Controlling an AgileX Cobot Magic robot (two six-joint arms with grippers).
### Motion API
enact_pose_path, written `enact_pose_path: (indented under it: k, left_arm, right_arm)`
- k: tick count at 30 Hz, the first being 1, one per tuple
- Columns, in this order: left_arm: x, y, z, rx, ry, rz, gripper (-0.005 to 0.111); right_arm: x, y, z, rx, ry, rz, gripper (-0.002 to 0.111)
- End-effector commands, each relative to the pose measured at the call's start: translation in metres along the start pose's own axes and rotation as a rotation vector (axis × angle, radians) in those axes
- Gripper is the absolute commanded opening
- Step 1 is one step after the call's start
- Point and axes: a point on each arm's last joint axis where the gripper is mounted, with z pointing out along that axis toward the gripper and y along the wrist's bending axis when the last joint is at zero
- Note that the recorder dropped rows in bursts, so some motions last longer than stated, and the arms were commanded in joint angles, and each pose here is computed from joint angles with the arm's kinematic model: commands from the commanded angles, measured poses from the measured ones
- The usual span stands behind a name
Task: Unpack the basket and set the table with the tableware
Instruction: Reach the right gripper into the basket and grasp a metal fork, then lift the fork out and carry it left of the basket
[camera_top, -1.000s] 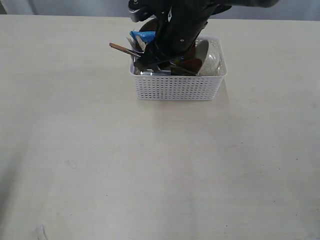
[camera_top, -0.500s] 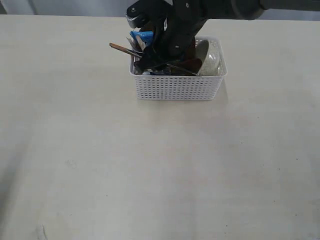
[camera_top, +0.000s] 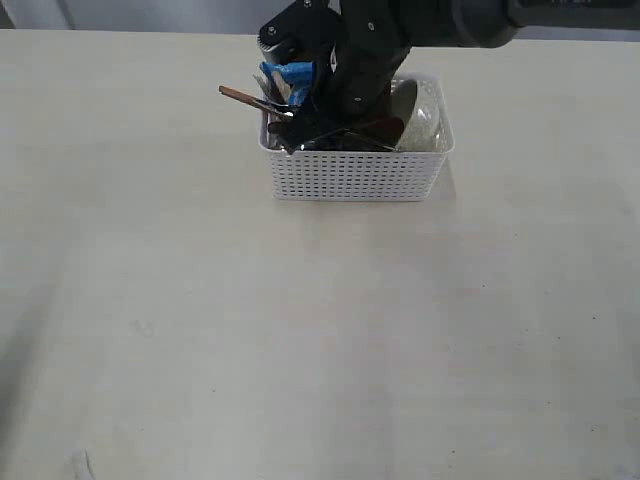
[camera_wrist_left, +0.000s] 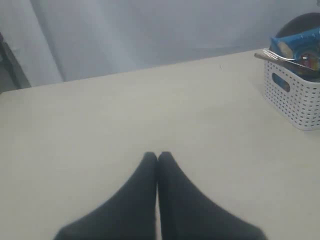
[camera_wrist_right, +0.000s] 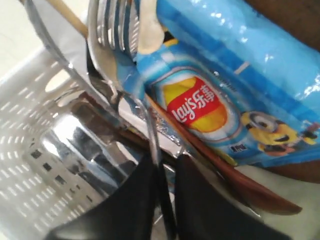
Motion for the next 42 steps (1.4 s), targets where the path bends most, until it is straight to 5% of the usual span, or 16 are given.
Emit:
enact_pose_path:
  k: [1, 15, 24, 29, 34, 42]
  left_arm:
    - [0.001, 0.000, 0.000, -0.001, -0.002, 0.000, 0.000]
    - [0.001, 0.000, 0.000, -0.001, -0.002, 0.000, 0.000]
    - [0.001, 0.000, 0.000, -0.001, -0.002, 0.000, 0.000]
    - [0.001, 0.000, 0.000, -0.001, -0.002, 0.000, 0.000]
    - [0.001, 0.000, 0.000, -0.001, -0.002, 0.000, 0.000]
    - [0.001, 0.000, 0.000, -0.001, -0.002, 0.000, 0.000]
  right_arm:
    - [0.000, -0.001, -0.002, 0.006, 0.005, -0.003, 0.000]
    - [-0.018, -0.009, -0.066, 0.000, -0.145, 0.067, 0.000]
    - [-0.024, -0.003, -0.142, -0.182, -0.260, 0.286, 0.000]
    - [-0.016, 0.054, -0.181, -0.336, -0.143, 0.200, 0.000]
    - [-0.004, 0.116, -0.159, -0.412, -0.184, 0.326, 0.000]
    - [0.027, 0.138, -0.117, -0.438, -0.296, 0.567, 0.000]
